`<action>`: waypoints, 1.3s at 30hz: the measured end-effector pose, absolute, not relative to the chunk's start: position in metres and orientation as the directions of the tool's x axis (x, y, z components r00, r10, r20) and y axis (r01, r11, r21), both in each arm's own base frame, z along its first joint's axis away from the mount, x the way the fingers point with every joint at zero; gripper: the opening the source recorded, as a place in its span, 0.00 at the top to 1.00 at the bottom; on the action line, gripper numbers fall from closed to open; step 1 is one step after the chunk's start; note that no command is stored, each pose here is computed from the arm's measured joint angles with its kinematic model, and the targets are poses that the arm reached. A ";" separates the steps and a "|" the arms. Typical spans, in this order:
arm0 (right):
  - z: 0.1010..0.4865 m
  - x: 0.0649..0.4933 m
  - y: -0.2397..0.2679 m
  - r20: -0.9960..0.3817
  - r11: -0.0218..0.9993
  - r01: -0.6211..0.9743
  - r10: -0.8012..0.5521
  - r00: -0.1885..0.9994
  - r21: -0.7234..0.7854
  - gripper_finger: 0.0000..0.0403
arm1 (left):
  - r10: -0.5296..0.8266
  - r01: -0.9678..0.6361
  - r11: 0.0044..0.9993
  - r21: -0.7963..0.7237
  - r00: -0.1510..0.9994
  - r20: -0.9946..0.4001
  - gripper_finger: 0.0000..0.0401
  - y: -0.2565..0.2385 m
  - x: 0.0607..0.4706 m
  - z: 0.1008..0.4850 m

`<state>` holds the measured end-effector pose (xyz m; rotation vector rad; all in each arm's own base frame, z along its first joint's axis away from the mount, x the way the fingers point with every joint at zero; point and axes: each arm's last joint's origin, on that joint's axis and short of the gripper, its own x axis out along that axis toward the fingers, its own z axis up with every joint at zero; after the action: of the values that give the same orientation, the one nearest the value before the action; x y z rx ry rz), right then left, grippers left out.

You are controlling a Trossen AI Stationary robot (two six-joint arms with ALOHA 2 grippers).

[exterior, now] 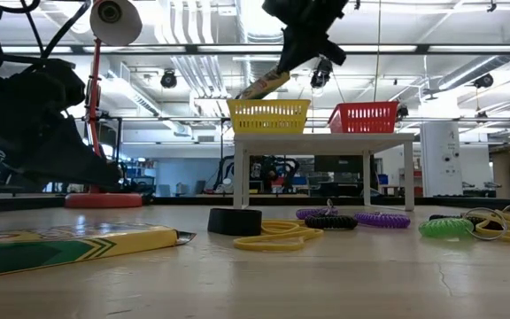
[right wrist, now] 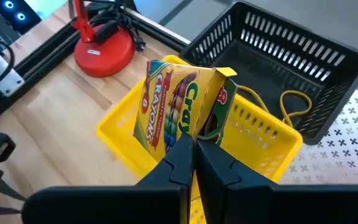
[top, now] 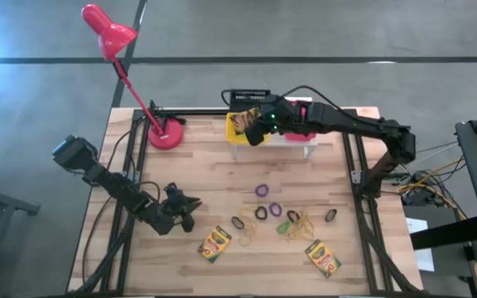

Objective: Pick & Place Office Desk Supplies
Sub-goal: Put the yellow crayon box into the yellow bin on the shelf

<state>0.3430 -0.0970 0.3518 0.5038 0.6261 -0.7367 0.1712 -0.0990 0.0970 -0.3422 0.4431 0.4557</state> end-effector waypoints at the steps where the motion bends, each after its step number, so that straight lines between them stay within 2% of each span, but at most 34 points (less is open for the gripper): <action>1: 0.350 0.344 -0.099 -0.683 0.639 0.741 -0.449 0.576 0.205 0.98 | 0.345 -0.490 0.845 -0.216 0.807 -0.480 0.81 -0.099 0.171 0.097; 18: 0.326 0.354 -0.113 -0.747 0.634 0.756 -0.423 0.513 0.161 0.98 | 0.346 -0.487 0.849 -0.206 0.806 -0.480 0.81 -0.099 0.171 0.097; 25: 0.325 0.356 -0.114 -0.741 0.640 0.750 -0.422 0.522 0.164 0.97 | 0.347 -0.486 0.851 -0.202 0.806 -0.480 0.81 -0.099 0.172 0.097; 35: 0.324 0.357 -0.113 -0.749 0.668 0.726 -0.393 0.533 0.166 0.80 | 0.347 -0.486 0.851 -0.202 0.806 -0.480 0.81 -0.099 0.172 0.097; 39: 0.324 0.356 -0.113 -0.753 0.674 0.718 -0.378 0.538 0.175 0.76 | 0.347 -0.486 0.850 -0.202 0.806 -0.480 0.81 -0.099 0.172 0.097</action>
<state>0.3565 -0.1130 0.3242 0.5063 0.7473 -0.6861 0.1715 -0.0985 0.0970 -0.3260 0.4460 0.4539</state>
